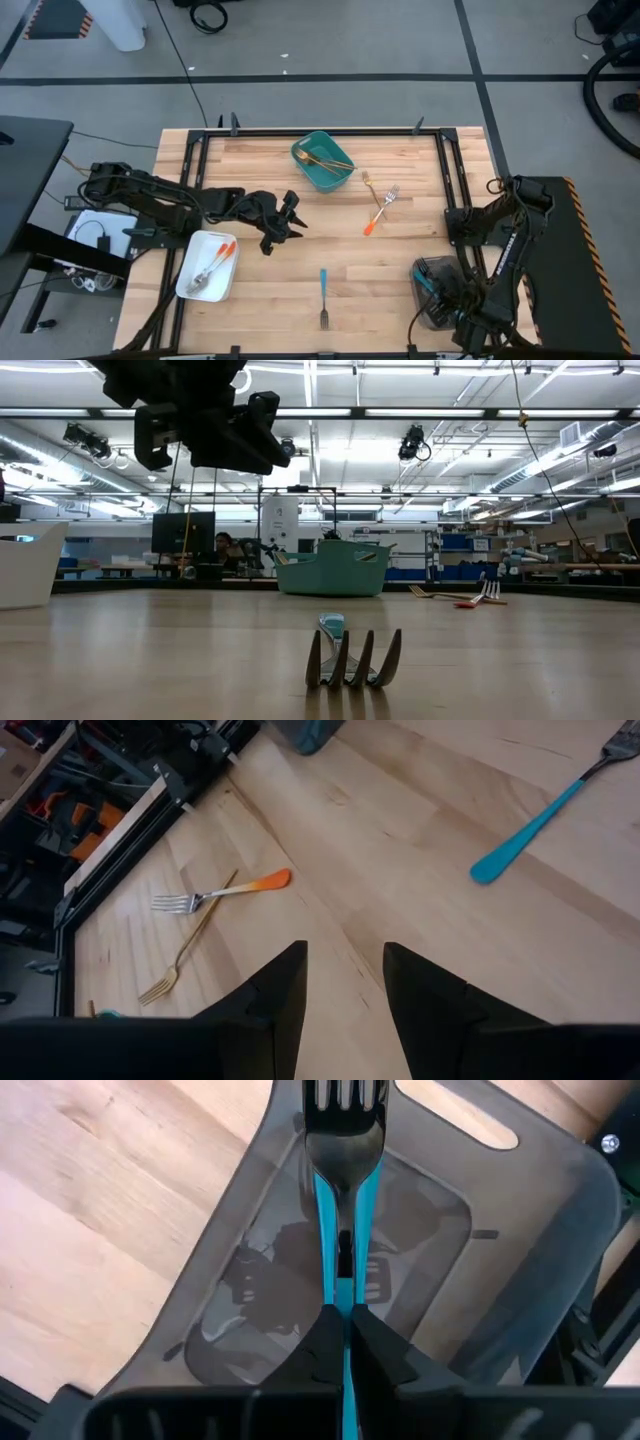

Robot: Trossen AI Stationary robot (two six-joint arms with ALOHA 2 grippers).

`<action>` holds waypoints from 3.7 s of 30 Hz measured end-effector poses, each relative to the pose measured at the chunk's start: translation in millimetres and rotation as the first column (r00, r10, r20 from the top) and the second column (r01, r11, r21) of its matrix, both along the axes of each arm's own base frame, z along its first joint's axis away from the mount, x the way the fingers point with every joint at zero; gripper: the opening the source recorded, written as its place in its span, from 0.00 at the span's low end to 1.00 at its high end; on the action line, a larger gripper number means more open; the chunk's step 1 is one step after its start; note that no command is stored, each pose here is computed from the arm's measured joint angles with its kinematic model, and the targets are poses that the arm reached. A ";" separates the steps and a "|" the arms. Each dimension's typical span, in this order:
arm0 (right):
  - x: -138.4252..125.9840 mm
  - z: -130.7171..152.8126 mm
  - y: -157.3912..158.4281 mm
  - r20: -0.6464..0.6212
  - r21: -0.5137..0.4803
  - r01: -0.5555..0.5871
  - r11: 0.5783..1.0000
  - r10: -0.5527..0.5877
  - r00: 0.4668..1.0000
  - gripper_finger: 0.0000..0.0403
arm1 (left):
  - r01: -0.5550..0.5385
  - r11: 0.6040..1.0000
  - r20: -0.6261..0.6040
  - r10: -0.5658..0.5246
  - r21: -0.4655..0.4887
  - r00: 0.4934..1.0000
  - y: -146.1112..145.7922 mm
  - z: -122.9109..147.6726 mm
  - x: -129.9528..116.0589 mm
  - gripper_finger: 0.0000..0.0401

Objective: Sort silverware by color (type)
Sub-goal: Put the blue fork into the black bin, then put the orange fork into the white bin

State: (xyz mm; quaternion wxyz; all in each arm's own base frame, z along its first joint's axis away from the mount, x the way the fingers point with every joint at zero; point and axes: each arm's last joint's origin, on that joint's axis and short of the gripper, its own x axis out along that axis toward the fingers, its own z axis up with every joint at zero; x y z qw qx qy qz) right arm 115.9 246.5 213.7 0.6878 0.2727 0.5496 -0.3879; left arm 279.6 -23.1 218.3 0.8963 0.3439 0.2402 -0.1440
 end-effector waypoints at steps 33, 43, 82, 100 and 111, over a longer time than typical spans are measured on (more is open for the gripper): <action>2.9 -36.5 14.7 -0.087 -0.084 0.035 0.996 -0.043 0.995 0.02 | -0.002 1.000 -0.001 0.002 -0.006 1.000 -0.6 0.1 -0.1 0.35; 2.5 -36.8 15.8 -0.123 -0.059 0.043 0.997 -0.050 0.991 0.06 | 0.001 1.000 -0.002 -0.001 -0.002 1.000 -0.6 0.0 -0.2 0.35; 2.9 -6.4 -5.7 -0.130 -0.056 0.073 0.996 -0.080 0.988 0.27 | -0.012 1.000 -0.009 0.011 -0.020 1.000 -0.6 -0.4 -0.5 0.35; 12.2 17.7 -32.0 -0.158 -0.051 0.012 0.999 -0.020 0.987 0.27 | -0.029 0.999 -0.028 0.028 -0.045 0.999 -0.4 -1.6 -1.3 0.35; 16.1 33.3 -47.5 -0.084 -0.062 -0.026 0.998 0.020 0.996 0.27 | -0.055 0.996 -0.062 0.050 -0.074 0.997 -0.3 -4.0 -2.9 0.35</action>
